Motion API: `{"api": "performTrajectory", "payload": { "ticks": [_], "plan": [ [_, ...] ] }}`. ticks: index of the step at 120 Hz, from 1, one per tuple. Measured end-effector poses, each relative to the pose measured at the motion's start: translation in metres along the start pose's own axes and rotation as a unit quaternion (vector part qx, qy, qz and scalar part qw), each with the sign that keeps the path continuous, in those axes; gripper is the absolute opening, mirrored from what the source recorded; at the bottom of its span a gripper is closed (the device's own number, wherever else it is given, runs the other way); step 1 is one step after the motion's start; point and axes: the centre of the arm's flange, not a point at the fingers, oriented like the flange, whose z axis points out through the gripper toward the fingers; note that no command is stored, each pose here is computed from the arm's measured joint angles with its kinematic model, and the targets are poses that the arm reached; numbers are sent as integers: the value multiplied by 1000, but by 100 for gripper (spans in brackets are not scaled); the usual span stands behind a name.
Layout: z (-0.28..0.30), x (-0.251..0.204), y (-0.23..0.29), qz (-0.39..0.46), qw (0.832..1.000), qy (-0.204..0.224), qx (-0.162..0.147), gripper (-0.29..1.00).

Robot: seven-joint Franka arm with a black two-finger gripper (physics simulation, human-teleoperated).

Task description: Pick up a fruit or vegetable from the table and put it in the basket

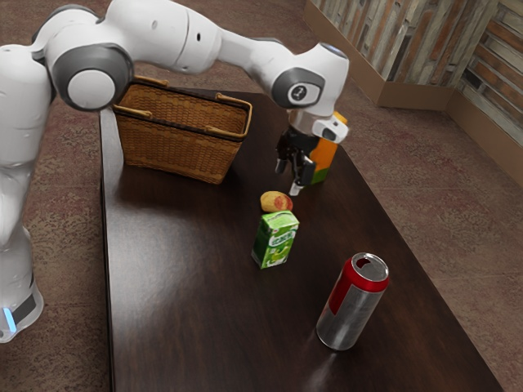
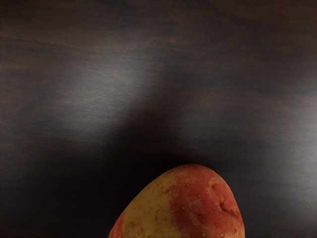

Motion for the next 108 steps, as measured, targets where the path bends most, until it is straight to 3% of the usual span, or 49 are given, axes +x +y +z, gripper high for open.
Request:
{"api": "performTrajectory", "payload": {
  "ticks": [93,108],
  "plan": [
    [47,-9,8,3,1000,-6,0,70],
    [52,-9,8,4,1000,-5,0,64]
  ]
}}
